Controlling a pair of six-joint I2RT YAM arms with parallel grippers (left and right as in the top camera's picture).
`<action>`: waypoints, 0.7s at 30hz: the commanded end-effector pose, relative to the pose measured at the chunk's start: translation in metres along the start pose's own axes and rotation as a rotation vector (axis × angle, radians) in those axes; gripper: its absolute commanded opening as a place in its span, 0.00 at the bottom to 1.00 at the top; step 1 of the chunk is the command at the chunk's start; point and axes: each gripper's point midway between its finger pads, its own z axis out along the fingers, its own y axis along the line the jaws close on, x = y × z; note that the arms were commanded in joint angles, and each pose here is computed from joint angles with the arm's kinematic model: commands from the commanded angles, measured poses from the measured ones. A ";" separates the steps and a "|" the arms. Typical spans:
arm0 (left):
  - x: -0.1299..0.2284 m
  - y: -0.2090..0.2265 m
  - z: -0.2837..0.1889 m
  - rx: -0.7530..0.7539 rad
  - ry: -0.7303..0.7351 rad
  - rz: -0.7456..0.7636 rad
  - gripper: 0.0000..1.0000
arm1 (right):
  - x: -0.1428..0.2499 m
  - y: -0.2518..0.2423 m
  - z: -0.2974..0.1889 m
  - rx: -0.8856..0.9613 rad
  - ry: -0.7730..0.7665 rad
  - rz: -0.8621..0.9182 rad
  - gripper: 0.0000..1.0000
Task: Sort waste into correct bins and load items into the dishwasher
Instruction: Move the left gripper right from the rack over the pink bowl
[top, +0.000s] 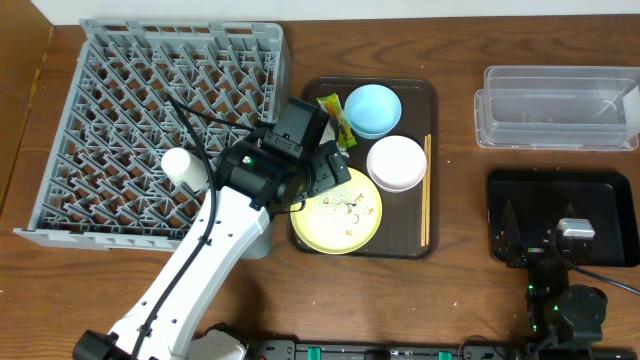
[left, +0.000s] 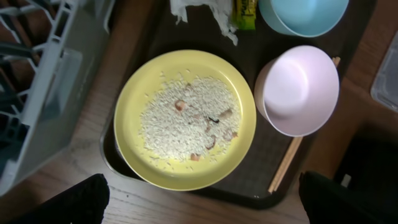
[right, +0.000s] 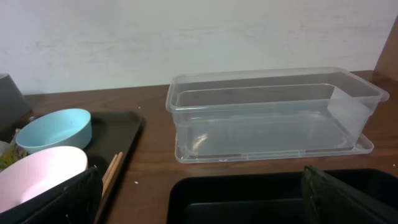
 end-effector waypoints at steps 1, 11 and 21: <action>0.006 -0.008 -0.002 0.038 0.038 -0.011 0.98 | 0.001 -0.002 0.000 0.007 0.003 0.004 0.99; 0.041 -0.048 0.011 0.117 0.082 0.381 0.98 | 0.001 -0.002 0.000 0.007 0.003 0.005 0.99; 0.047 -0.067 0.024 0.080 -0.001 0.523 0.98 | 0.001 -0.002 0.000 0.007 0.003 0.005 0.99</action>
